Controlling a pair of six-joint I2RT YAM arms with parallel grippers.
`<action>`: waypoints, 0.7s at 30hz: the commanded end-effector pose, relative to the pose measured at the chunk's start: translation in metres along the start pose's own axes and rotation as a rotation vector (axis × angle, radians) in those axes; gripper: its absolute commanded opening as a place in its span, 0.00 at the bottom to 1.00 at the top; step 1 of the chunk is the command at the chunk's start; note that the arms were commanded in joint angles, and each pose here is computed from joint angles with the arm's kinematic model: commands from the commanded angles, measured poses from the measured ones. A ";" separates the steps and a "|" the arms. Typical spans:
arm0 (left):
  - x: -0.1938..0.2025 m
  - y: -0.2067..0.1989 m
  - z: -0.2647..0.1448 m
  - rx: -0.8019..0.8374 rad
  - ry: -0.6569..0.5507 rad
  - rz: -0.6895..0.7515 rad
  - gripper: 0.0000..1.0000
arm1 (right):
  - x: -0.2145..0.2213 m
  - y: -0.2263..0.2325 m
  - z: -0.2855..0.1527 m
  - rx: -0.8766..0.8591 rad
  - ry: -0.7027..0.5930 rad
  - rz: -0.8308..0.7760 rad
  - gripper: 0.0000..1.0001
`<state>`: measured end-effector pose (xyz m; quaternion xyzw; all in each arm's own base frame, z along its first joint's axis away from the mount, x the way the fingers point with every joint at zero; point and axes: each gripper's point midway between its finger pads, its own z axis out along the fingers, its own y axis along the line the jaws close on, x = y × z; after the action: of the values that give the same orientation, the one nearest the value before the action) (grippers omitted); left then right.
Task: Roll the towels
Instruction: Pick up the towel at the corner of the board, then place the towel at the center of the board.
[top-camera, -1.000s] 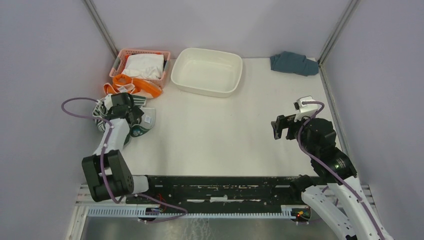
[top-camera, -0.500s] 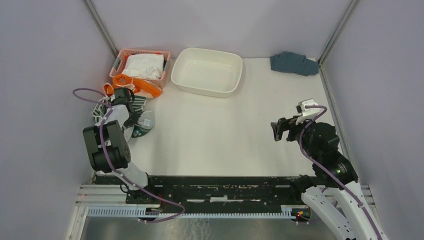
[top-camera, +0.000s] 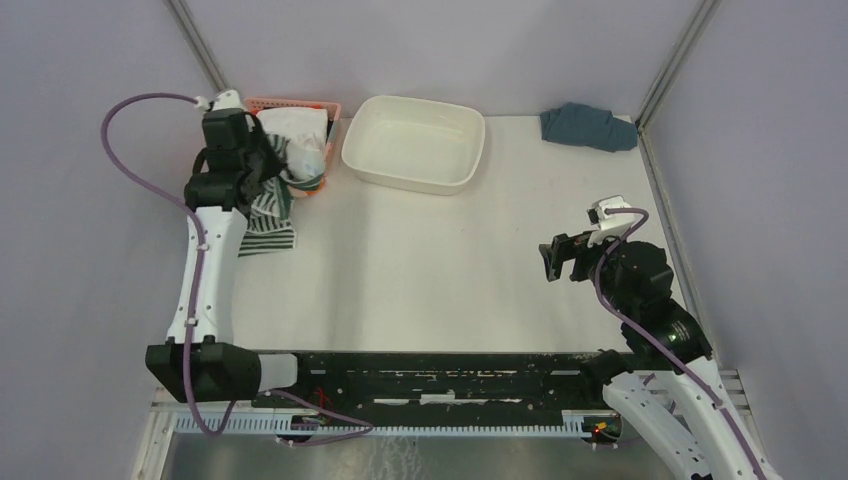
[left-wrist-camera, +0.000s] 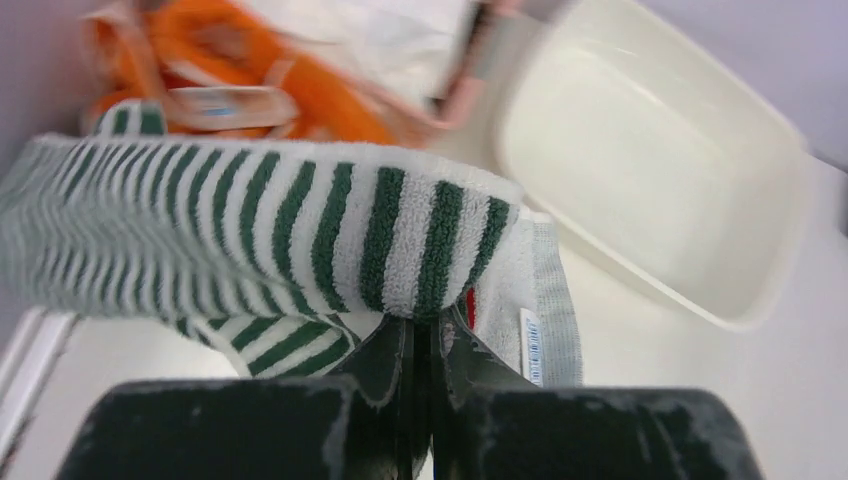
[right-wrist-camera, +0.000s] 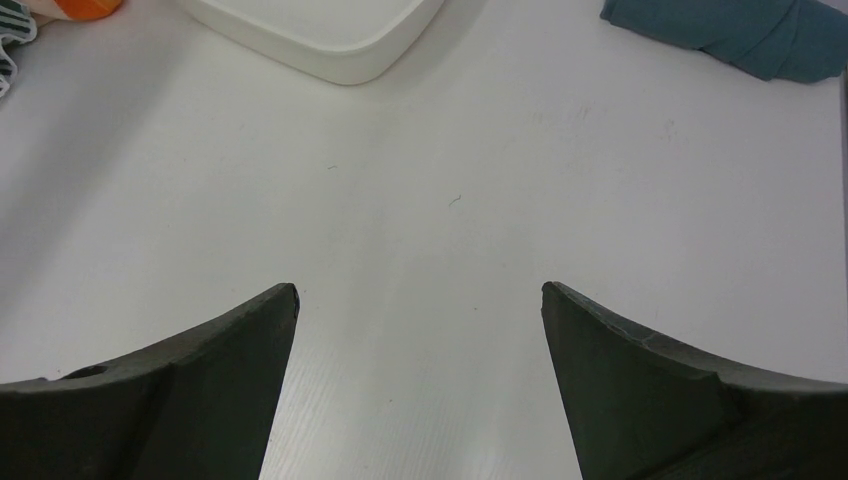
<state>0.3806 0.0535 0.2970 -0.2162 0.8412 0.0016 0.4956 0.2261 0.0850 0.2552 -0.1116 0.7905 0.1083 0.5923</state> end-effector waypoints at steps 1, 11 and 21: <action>0.019 -0.121 -0.056 0.378 0.060 -0.011 0.03 | -0.018 0.002 -0.001 -0.013 -0.057 -0.010 1.00; 0.112 -0.337 -0.154 0.943 0.223 -0.037 0.19 | -0.026 -0.010 -0.003 0.059 -0.061 0.001 1.00; 0.162 -0.333 -0.133 0.836 0.262 0.162 0.71 | -0.013 -0.016 0.001 0.104 0.014 0.019 1.00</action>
<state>0.3178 -0.3635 0.2770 0.0780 0.8525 -0.3577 0.3730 0.2320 0.0724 0.2525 -0.0895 0.8050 0.0729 0.5819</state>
